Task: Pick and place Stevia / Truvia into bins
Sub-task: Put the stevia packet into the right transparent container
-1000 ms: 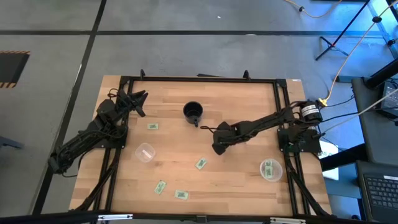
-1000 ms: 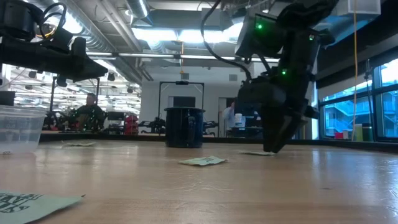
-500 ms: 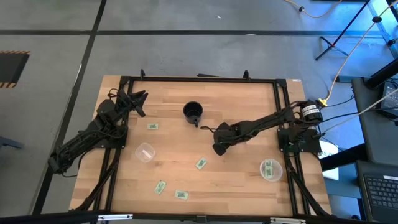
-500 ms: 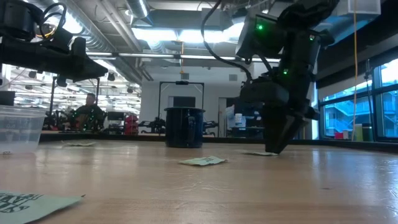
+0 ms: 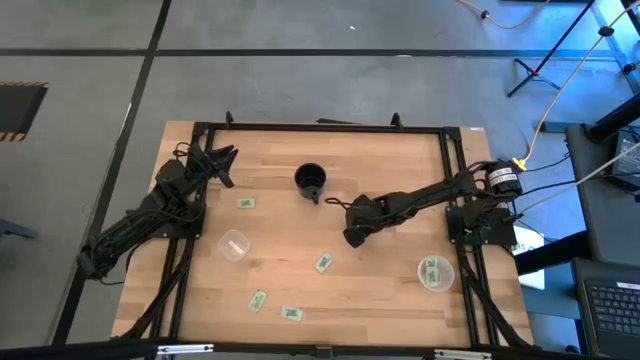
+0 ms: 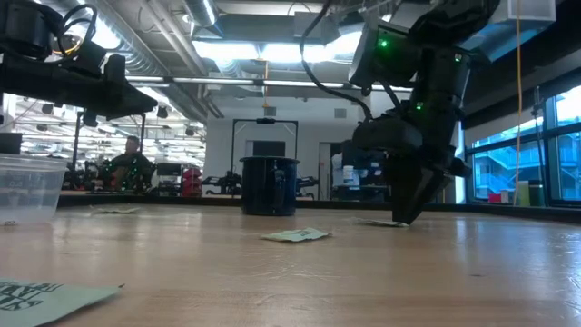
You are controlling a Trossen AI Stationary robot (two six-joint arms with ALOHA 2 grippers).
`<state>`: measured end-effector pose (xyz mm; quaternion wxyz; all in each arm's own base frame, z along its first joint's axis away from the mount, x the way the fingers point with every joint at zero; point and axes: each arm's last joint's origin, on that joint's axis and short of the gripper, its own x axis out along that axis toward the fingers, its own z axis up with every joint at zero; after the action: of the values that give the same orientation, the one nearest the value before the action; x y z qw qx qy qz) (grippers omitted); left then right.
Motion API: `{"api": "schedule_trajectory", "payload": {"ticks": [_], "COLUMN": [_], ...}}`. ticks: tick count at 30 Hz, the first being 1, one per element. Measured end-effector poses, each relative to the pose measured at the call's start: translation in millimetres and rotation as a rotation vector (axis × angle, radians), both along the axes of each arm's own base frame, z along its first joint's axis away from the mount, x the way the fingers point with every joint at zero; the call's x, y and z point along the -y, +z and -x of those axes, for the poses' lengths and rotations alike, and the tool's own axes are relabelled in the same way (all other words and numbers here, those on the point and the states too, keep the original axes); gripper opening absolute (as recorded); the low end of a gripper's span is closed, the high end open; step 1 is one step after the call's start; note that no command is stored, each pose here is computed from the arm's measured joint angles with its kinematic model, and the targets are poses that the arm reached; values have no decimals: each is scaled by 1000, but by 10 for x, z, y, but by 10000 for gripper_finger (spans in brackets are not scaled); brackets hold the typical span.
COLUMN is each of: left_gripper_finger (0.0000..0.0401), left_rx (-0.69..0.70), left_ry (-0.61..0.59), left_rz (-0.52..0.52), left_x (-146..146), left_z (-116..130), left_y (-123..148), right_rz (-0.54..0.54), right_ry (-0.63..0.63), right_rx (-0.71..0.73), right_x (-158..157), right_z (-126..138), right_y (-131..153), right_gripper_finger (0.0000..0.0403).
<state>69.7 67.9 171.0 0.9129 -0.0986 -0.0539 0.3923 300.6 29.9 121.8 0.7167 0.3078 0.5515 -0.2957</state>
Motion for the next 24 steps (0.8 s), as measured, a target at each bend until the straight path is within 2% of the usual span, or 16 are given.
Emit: {"api": "schedule_trajectory", "payload": {"ticks": [8,14,24], "left_gripper_finger": [100,100,100], "left_rx": [-1,-1,-1], "left_ry": [0,0,0], "left_rz": [1,1,1], "left_x": [0,0,0], "left_z": [0,0,0], "left_y": [-1,-1,-1], "right_rz": [-7,34,82], "right_ry": [17,78,140], "right_rx": [-11,-32,-45], "right_x": [-2,0,-13], "right_z": [8,25,75], "right_y": [-7,-9,106], "right_gripper_finger": [45,7,2]}}
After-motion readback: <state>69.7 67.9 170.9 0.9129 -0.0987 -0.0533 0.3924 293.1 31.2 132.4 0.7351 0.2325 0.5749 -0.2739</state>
